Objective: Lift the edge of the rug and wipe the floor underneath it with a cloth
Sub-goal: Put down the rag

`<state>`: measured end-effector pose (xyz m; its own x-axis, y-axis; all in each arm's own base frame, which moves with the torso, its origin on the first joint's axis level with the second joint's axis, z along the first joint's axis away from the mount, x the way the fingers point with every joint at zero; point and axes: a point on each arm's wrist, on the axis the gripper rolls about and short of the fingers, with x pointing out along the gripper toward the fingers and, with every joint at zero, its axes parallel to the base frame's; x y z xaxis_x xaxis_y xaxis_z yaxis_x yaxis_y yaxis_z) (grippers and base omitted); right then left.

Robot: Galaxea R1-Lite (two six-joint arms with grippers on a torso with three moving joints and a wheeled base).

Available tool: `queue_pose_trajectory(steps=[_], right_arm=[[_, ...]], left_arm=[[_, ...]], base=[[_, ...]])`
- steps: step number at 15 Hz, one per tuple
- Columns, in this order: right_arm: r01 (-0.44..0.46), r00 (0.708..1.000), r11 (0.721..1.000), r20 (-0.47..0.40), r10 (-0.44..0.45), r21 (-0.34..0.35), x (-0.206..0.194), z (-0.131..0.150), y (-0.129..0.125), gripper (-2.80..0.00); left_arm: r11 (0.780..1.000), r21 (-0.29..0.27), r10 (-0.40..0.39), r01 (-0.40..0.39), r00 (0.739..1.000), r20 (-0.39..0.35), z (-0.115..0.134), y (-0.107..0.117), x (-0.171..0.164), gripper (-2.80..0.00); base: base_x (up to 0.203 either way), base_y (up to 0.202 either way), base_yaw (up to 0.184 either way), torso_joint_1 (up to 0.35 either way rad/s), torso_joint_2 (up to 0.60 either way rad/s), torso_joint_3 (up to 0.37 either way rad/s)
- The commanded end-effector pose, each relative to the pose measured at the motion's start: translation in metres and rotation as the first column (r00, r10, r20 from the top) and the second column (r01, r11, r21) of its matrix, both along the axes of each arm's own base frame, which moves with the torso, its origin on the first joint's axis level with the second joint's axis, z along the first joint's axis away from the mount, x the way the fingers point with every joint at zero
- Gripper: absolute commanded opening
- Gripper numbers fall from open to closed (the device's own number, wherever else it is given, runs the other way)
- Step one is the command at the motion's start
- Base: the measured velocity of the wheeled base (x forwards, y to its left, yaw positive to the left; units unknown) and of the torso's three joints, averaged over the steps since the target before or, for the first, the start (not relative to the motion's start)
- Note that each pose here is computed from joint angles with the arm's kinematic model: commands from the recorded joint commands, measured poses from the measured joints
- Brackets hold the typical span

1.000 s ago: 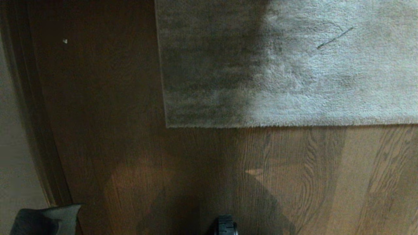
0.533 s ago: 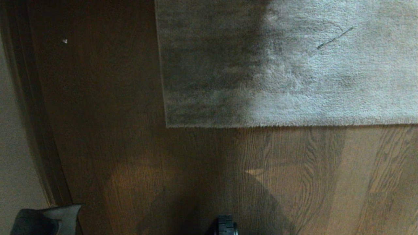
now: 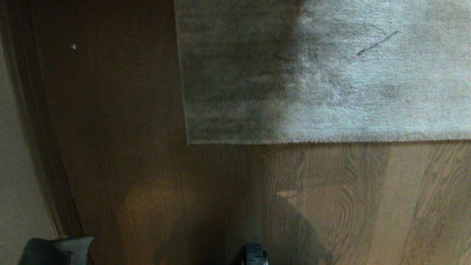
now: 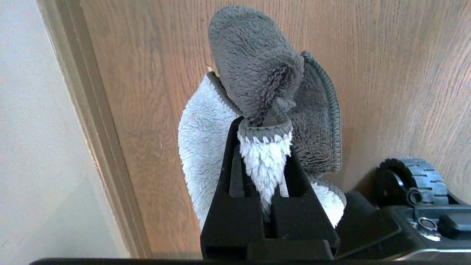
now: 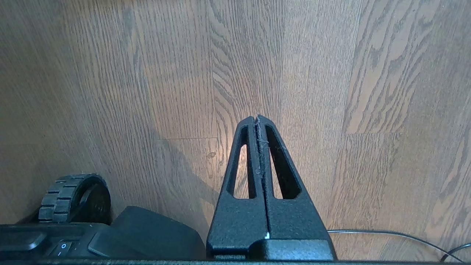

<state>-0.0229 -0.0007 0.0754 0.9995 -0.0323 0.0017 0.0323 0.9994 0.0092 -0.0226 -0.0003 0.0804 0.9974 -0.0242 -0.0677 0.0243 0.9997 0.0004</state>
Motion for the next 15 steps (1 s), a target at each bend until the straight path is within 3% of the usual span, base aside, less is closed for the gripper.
queue_pose_trajectory(steps=[1,4,8,11,15], right_arm=[[0.000,1.000,1.000,-0.001,0.000,0.000,0.000,0.000,0.000,-2.80],[0.000,1.000,1.000,-0.002,0.000,0.000,0.000,0.000,0.000,-2.80],[0.000,1.000,1.000,-0.002,0.000,0.000,0.000,0.000,0.000,-2.80],[0.000,1.000,1.000,-0.002,0.000,0.000,0.000,0.000,0.000,-2.80],[0.000,1.000,1.000,-0.002,0.000,0.000,0.000,0.000,0.000,-2.80]], left_arm=[[1.000,-0.001,-0.018,0.018,0.994,-0.110,0.013,0.000,0.012,-2.80],[0.998,-0.002,-0.060,0.061,0.980,-0.192,0.031,-0.001,0.040,-2.80],[0.997,0.005,-0.076,0.080,0.965,-0.252,0.047,-0.006,0.103,-2.80],[0.997,0.011,-0.068,0.073,0.972,-0.224,0.049,-0.008,0.148,-2.80],[0.999,0.018,-0.049,0.052,0.991,-0.128,0.042,-0.010,0.200,-2.80]], base=[[0.000,0.000,0.000,0.000,0.00,0.000],[0.000,0.000,0.000,0.000,0.00,0.000],[0.000,0.000,0.000,0.000,0.00,0.000],[0.000,0.000,0.000,0.000,0.00,0.000],[0.000,0.000,0.000,0.000,0.00,0.000]])
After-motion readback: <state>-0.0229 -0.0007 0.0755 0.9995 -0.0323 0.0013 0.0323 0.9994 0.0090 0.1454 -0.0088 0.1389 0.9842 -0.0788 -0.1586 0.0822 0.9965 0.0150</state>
